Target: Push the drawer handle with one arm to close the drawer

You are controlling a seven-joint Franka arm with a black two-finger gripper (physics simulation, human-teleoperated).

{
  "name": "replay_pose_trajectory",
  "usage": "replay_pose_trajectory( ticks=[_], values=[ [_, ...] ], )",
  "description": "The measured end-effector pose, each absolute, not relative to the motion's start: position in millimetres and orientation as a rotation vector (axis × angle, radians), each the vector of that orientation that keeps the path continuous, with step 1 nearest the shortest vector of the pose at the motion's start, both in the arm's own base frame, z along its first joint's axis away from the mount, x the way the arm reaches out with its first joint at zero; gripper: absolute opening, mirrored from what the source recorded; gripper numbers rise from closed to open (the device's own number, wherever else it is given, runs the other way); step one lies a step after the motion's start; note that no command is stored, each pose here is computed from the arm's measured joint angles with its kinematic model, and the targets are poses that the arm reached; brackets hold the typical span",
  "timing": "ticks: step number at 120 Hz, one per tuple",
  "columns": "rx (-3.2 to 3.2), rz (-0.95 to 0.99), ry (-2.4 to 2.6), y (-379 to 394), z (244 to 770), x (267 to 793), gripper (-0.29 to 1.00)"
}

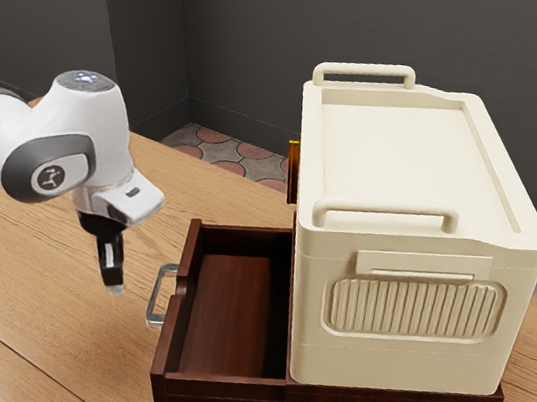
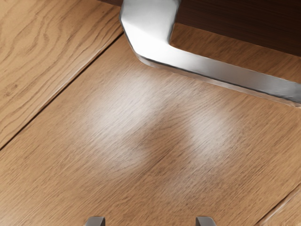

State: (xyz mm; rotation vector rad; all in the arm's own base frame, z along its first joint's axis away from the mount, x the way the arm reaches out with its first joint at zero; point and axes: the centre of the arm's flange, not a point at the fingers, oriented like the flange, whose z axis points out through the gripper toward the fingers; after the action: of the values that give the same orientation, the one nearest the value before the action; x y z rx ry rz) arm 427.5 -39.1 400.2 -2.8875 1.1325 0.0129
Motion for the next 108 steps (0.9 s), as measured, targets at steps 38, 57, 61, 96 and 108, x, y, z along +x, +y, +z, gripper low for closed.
replay_pose_trajectory(
  ticks=[38,57,61,96,108],
  values=[
    [-2.892,-0.010,1.239,-59.3,418.4,414.2,0.17],
    [-2.872,0.076,1.309,-63.6,418.7,401.8,0.16],
    [-2.867,0.096,1.321,-64.6,416.4,400.6,0.16],
    [-2.835,0.130,1.380,-71.6,403.2,418.4,0.07],
    [-2.822,0.125,1.400,-80.7,400.0,435.0,0.06]
  ],
)
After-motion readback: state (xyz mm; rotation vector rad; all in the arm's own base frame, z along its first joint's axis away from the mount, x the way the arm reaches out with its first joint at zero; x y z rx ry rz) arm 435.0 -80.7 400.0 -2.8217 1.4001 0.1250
